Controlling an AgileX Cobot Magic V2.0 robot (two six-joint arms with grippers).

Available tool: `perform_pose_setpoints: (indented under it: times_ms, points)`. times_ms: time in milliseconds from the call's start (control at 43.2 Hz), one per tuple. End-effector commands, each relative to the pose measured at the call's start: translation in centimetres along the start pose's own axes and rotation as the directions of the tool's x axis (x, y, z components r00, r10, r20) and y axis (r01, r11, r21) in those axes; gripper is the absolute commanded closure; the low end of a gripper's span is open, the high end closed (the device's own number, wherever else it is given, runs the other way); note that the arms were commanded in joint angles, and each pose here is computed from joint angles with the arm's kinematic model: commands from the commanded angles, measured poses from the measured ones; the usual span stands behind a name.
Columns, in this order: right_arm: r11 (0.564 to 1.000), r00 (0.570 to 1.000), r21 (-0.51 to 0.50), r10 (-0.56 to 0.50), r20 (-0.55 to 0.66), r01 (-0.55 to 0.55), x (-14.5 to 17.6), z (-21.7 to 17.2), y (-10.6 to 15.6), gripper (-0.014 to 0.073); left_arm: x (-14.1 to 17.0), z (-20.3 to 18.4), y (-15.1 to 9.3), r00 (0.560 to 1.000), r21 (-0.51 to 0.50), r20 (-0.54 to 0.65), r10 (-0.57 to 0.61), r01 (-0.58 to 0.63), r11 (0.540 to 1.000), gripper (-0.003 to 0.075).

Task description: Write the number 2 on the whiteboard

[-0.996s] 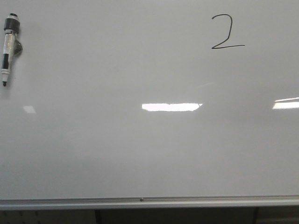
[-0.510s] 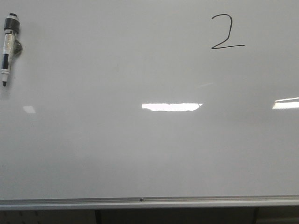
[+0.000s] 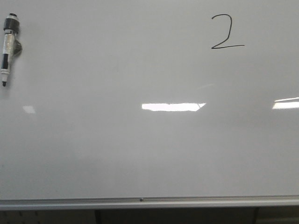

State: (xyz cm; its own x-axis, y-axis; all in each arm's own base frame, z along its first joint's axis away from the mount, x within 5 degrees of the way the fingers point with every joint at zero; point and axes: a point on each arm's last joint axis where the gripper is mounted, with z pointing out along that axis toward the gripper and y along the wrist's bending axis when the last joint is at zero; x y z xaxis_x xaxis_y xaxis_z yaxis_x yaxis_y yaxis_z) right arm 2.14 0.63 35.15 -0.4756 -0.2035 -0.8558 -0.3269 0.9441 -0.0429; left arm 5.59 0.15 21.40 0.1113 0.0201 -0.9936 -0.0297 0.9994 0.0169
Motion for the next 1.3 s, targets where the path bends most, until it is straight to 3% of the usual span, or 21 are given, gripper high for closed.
perform_pose_setpoints:
  times_ms: [0,93,209,324,487,695,857,1275]
  points:
    - [0.999,0.989,0.036,0.018,0.150,-0.024,-0.6,0.6,-0.1,0.0664,-0.2,-0.2,0.0,0.997,0.001,0.083,-0.009,0.009,1.000,0.0739]
    - [0.997,0.960,0.051,0.049,0.277,-0.066,0.4,1.5,0.0,0.0664,-0.2,-0.2,0.0,0.997,0.001,0.083,-0.009,0.009,1.000,0.0739]
    - [0.988,0.891,0.102,0.058,0.451,-0.116,2.1,3.0,-0.2,0.0664,-0.2,-0.2,0.0,0.997,0.001,0.083,-0.009,0.009,1.000,0.0740]
    - [0.971,0.842,0.175,0.042,0.538,-0.160,4.6,5.0,-0.5,0.0664,-0.2,-0.2,0.0,0.997,0.001,0.083,-0.009,0.009,1.000,0.0740]
    - [0.949,0.815,0.242,0.027,0.578,-0.203,7.0,7.0,-1.0,0.0664,-0.2,-0.2,0.0,0.997,0.001,0.083,-0.009,0.009,1.000,0.0740]
    - [0.941,0.794,0.252,0.028,0.607,-0.226,9.0,8.6,-1.1,0.0664,-0.2,-0.2,0.0,0.997,0.001,0.083,-0.009,0.009,1.000,0.0740]
    - [0.938,0.746,0.258,0.000,0.665,-0.231,10.3,9.5,-1.2,0.0664,-0.2,-0.2,0.0,0.997,0.001,0.083,-0.009,0.009,1.000,0.0740]
    - [0.938,0.747,0.259,0.001,0.665,-0.231,10.3,9.5,-1.2,0.0664,-0.2,-0.2,0.0,0.997,0.001,0.083,-0.009,0.009,1.000,0.0740]
